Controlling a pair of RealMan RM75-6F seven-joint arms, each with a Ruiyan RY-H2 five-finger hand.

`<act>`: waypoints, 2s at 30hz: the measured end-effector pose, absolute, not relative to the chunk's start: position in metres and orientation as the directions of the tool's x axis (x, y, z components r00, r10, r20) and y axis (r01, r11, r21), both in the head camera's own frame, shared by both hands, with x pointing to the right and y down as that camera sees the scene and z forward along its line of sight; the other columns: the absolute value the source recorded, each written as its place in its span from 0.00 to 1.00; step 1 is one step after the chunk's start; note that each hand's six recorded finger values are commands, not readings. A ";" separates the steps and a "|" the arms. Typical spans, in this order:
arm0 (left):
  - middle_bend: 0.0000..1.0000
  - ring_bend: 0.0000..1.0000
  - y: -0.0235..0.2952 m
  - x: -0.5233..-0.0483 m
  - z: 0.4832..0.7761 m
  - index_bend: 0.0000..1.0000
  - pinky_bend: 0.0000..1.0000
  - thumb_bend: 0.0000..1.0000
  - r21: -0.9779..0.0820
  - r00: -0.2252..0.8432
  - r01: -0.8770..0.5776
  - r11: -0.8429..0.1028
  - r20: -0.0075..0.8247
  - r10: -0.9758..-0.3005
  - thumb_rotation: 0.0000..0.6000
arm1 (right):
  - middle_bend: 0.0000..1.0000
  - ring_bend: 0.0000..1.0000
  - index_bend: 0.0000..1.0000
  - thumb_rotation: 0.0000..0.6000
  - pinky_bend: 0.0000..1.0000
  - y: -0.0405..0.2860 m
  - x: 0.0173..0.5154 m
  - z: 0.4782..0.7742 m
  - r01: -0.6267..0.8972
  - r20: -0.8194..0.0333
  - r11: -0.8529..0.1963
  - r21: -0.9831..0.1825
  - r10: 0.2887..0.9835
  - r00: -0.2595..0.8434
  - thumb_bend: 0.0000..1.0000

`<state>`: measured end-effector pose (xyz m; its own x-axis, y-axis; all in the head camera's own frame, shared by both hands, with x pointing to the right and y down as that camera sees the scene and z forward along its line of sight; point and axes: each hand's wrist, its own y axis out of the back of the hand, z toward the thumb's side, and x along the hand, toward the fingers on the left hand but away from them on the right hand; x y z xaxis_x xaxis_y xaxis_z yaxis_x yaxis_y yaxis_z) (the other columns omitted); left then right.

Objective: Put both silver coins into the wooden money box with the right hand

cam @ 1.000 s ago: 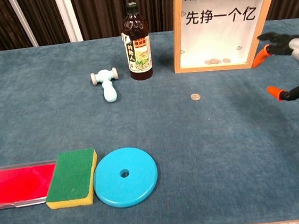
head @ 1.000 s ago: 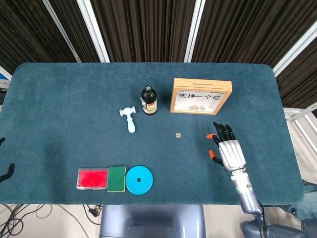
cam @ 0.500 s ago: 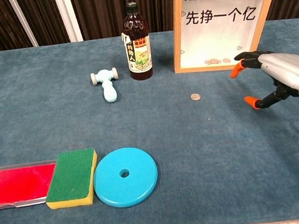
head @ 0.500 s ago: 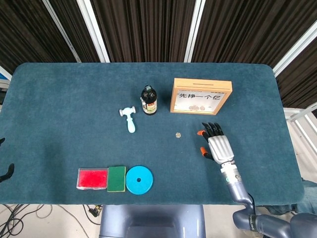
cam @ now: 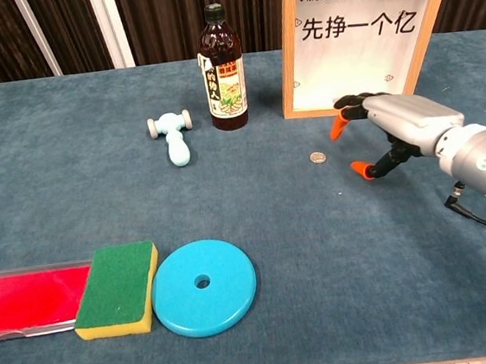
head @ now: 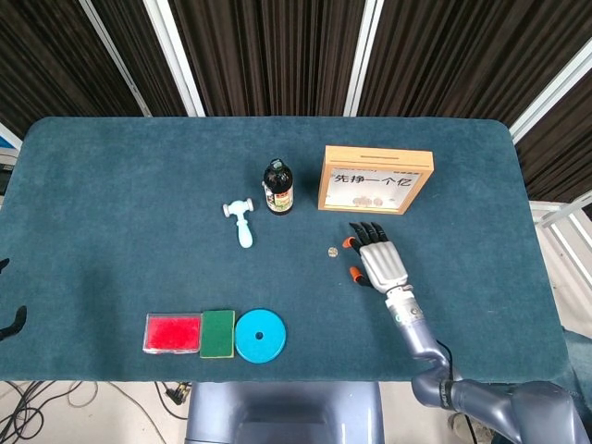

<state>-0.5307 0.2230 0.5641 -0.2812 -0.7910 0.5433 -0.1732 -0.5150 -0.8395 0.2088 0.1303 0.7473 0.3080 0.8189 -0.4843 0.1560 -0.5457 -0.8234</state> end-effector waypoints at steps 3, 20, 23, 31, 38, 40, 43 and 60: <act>0.00 0.00 0.223 -0.531 0.564 0.10 0.00 0.40 -0.839 -0.283 -0.175 -0.515 0.544 -0.790 1.00 | 0.11 0.00 0.36 1.00 0.00 0.126 0.201 0.752 0.149 -0.494 -0.556 -0.818 0.811 0.314 0.44; 0.00 0.00 0.222 -0.533 0.564 0.10 0.00 0.40 -0.839 -0.291 -0.179 -0.515 0.545 -0.787 1.00 | 0.11 0.00 0.39 1.00 0.00 0.124 0.187 0.768 0.151 -0.524 -0.585 -0.797 0.793 0.311 0.44; 0.00 0.00 0.222 -0.533 0.564 0.10 0.00 0.40 -0.839 -0.292 -0.178 -0.514 0.544 -0.786 1.00 | 0.11 0.00 0.39 1.00 0.00 0.124 0.188 0.770 0.154 -0.525 -0.585 -0.796 0.794 0.307 0.44; 0.00 0.00 0.223 -0.533 0.564 0.10 0.00 0.40 -0.838 -0.295 -0.175 -0.516 0.545 -0.785 1.00 | 0.11 0.00 0.40 1.00 0.00 0.124 0.189 0.770 0.162 -0.520 -0.582 -0.797 0.798 0.305 0.44; 0.00 0.00 0.223 -0.533 0.564 0.10 0.00 0.40 -0.837 -0.298 -0.175 -0.518 0.546 -0.783 1.00 | 0.11 0.00 0.41 1.00 0.00 0.123 0.187 0.771 0.166 -0.519 -0.582 -0.796 0.798 0.306 0.44; 0.00 0.00 0.223 -0.533 0.564 0.10 0.00 0.40 -0.837 -0.298 -0.175 -0.518 0.546 -0.783 1.00 | 0.11 0.00 0.42 1.00 0.00 0.123 0.187 0.772 0.163 -0.521 -0.583 -0.796 0.796 0.307 0.44; 0.00 0.00 0.223 -0.533 0.564 0.10 0.00 0.40 -0.837 -0.299 -0.174 -0.518 0.547 -0.782 1.00 | 0.11 0.00 0.45 1.00 0.00 0.122 0.186 0.773 0.163 -0.525 -0.587 -0.793 0.795 0.305 0.44; 0.00 0.00 0.224 -0.534 0.564 0.11 0.00 0.40 -0.833 -0.304 -0.175 -0.524 0.552 -0.776 1.00 | 0.11 0.00 0.56 1.00 0.00 0.115 0.180 0.772 0.190 -0.513 -0.578 -0.794 0.804 0.302 0.44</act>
